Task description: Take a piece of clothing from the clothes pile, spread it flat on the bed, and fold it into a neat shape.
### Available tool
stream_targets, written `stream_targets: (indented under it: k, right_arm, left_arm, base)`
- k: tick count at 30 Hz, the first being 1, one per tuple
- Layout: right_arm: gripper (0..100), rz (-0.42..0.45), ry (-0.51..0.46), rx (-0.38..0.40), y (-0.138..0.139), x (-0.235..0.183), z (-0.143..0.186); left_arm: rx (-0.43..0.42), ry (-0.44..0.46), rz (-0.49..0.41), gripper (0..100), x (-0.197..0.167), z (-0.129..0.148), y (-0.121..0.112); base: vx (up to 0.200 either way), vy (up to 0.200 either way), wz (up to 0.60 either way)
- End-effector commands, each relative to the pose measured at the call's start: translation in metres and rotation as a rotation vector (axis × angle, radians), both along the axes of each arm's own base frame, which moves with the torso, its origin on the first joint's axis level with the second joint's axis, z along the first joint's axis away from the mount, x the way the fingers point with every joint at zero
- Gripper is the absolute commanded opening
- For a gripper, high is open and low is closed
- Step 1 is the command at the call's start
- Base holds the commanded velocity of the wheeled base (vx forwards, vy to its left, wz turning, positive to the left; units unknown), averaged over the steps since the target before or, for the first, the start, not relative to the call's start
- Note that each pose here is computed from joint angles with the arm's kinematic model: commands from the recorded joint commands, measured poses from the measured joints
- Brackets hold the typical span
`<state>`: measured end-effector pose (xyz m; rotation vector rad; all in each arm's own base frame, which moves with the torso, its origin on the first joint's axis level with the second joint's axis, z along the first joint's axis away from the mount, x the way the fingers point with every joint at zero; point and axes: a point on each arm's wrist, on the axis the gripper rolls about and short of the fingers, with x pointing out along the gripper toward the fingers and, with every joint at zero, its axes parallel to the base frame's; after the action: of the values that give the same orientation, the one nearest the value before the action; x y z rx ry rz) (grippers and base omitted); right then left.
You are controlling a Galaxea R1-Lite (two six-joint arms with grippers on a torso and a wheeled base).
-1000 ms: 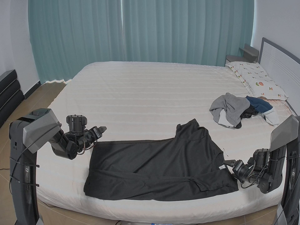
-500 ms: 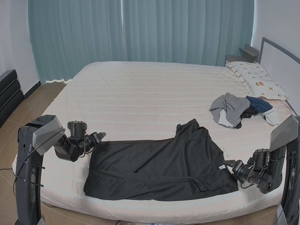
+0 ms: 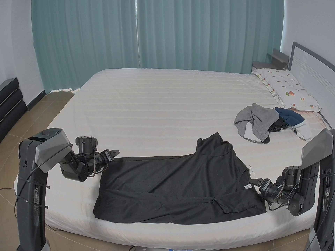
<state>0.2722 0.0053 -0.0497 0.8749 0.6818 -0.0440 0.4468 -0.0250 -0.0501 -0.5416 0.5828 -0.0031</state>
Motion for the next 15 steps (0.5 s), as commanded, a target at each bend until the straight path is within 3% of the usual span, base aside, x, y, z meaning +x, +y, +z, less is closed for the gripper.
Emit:
stream_targets:
  k: [1,8,9,15]
  right_arm:
    - [100,0.001,-0.011,0.0,0.0,0.0006,0.0006]
    - [100,0.001,-0.013,0.0,0.0,0.0007,0.0007]
    - [100,0.001,-0.013,0.0,0.0,0.0007,0.0007]
    - [100,0.001,-0.013,0.0,0.0,0.0007,0.0007]
  left_arm:
    - [0.0,0.002,-0.001,100,0.0018,-0.0033,-0.0002]
    - [0.0,0.005,-0.002,100,0.0023,-0.0053,-0.0009]
    - [0.0,0.005,-0.004,0,0.0023,-0.0053,-0.0016]
    - [0.008,0.004,0.006,0,0.0013,-0.0054,-0.0013]
  base:
    - [0.0,0.0,0.0]
    - [0.0,0.0,0.0]
    - [0.0,0.0,0.0]
    - [0.0,0.0,0.0]
